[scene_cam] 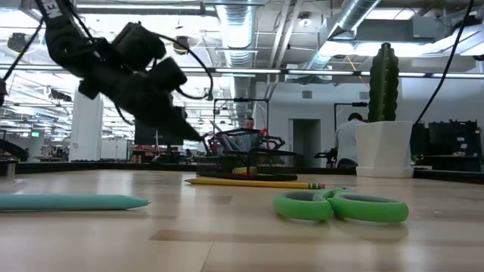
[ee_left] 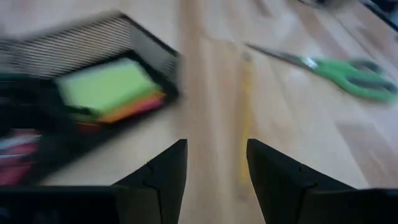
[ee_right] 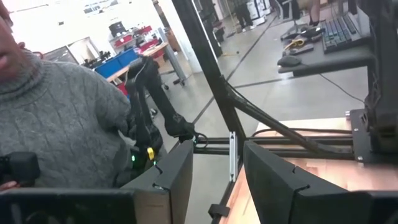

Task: Pick and place office supplies into organizer
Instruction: Put the yellow pencil into the black desk organizer

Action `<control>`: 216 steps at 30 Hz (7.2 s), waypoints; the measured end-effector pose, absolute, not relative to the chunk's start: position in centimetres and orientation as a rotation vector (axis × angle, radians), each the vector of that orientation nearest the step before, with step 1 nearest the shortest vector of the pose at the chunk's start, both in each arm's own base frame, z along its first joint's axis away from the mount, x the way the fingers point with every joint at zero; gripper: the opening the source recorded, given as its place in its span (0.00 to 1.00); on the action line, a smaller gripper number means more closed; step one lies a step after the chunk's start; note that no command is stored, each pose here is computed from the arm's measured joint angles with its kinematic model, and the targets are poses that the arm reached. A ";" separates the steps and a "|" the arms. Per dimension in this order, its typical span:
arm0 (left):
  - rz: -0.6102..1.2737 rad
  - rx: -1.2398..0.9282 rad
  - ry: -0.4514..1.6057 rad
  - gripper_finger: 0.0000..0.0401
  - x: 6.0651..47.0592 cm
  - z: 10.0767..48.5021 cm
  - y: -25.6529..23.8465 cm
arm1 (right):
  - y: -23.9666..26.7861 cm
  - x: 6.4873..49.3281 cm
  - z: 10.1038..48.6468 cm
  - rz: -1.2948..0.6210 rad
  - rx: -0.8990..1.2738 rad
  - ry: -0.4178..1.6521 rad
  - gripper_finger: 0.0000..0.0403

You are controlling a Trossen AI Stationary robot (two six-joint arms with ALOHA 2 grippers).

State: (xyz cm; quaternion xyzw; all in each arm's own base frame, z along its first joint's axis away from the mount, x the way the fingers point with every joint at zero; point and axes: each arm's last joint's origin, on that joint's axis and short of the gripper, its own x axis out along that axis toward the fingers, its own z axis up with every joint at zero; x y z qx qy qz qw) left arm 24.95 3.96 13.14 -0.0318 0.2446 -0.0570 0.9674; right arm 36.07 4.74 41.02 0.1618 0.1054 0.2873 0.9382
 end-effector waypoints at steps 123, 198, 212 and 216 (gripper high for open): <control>-0.179 0.023 0.478 0.32 31.1 3.6 0.1 | 9.0 31.3 18.0 -0.252 0.291 0.825 0.26; -0.199 -0.040 0.459 0.07 31.3 3.4 -0.6 | 6.7 32.4 12.1 -0.195 0.386 1.277 0.24; -0.194 -0.038 0.460 0.07 31.3 3.4 -0.6 | 6.7 31.5 13.0 -0.218 0.301 1.456 0.34; -0.194 -0.038 0.460 0.07 31.3 3.4 -0.6 | 6.3 31.6 13.0 -0.212 0.298 1.445 0.31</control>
